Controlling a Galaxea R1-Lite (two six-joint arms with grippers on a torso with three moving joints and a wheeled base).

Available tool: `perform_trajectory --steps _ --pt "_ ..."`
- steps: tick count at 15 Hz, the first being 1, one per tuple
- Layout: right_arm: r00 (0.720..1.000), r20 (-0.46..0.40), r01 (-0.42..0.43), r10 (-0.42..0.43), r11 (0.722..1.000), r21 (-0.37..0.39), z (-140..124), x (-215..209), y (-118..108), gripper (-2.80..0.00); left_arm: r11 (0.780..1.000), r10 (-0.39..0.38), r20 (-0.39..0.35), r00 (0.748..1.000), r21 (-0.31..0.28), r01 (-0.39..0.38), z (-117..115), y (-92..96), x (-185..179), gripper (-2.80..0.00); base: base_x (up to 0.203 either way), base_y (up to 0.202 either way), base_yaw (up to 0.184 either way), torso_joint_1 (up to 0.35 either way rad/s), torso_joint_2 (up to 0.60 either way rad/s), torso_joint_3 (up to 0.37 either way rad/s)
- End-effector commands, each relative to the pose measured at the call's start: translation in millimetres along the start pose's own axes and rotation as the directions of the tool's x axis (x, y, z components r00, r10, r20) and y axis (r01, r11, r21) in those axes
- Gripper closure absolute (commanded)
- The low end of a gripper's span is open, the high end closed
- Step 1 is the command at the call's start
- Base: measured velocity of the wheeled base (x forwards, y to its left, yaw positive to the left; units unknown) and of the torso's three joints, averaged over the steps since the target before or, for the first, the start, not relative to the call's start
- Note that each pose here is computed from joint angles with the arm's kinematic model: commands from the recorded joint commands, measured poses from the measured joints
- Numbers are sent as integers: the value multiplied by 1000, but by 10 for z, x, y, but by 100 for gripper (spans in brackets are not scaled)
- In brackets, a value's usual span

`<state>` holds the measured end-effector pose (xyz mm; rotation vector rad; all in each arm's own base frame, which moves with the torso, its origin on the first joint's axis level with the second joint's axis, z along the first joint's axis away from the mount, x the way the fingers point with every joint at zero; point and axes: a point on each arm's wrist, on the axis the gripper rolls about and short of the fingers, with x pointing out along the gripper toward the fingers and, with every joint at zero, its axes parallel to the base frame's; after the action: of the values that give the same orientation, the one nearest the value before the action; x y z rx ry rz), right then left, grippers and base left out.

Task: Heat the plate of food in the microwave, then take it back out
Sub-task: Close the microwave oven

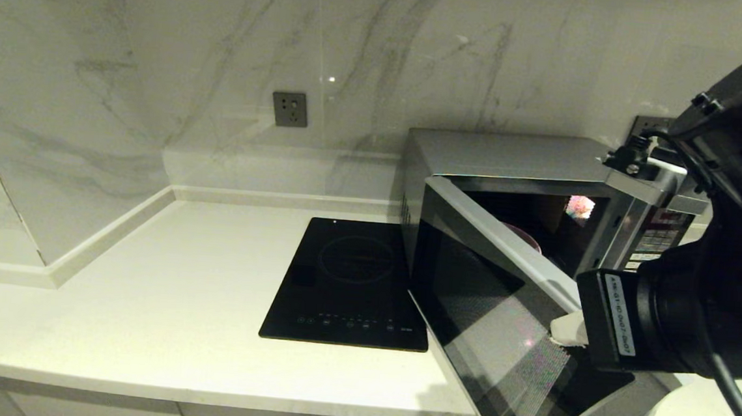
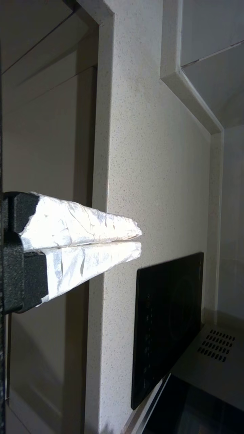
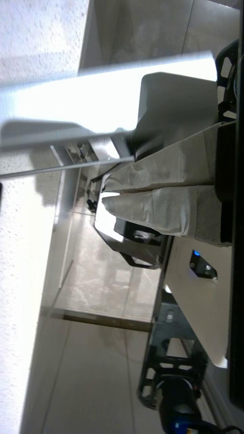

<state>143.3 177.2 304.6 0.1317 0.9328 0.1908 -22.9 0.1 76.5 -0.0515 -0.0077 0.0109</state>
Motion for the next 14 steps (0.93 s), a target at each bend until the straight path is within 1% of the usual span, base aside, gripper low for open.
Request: perform_trajectory --steps 1,2,4,5,8,10,11,13,14 --pt "999 -5 37 -37 999 3 -31 32 -50 0 1000 1 1 1000 -1 -1 0 0 0 0 0 0 0 0 0 0" --pt "998 -15 60 -60 998 13 -48 77 -73 0 1000 0 1 1000 -1 0 0 0 0 0 0 0 0 0 0 0" --pt "992 -22 127 -125 986 110 -28 192 -160 0 1000 0 0 1000 -1 0 0 0 0 0 0 0 0 0 0 0" --pt "988 -9 155 -156 974 165 26 248 -226 0 1000 1 2 1000 -1 -1 0 0 -1 0 0 0 0 0 0 0" --pt "978 67 170 -198 939 300 189 310 -441 0 1000 0 0 1000 -1 0 0 0 0 0 0 0 0 0 0 0" --pt "961 107 200 -256 905 375 319 348 -605 0 1000 0 0 1000 -1 0 0 0 0 0 0 0 0 0 0 0" --pt "946 131 221 -296 886 406 402 374 -701 0 1000 1 1 1000 -1 -1 0 0 -1 0 0 0 0 0 0 0" --pt "923 166 242 -348 858 452 531 410 -866 0 1000 0 0 1000 -1 0 0 0 0 0 0 0 0 0 0 0" --pt "912 168 260 -375 842 473 584 437 -952 0 1000 1 2 1000 -1 -1 0 0 -1 0 0 0 0 0 0 0"
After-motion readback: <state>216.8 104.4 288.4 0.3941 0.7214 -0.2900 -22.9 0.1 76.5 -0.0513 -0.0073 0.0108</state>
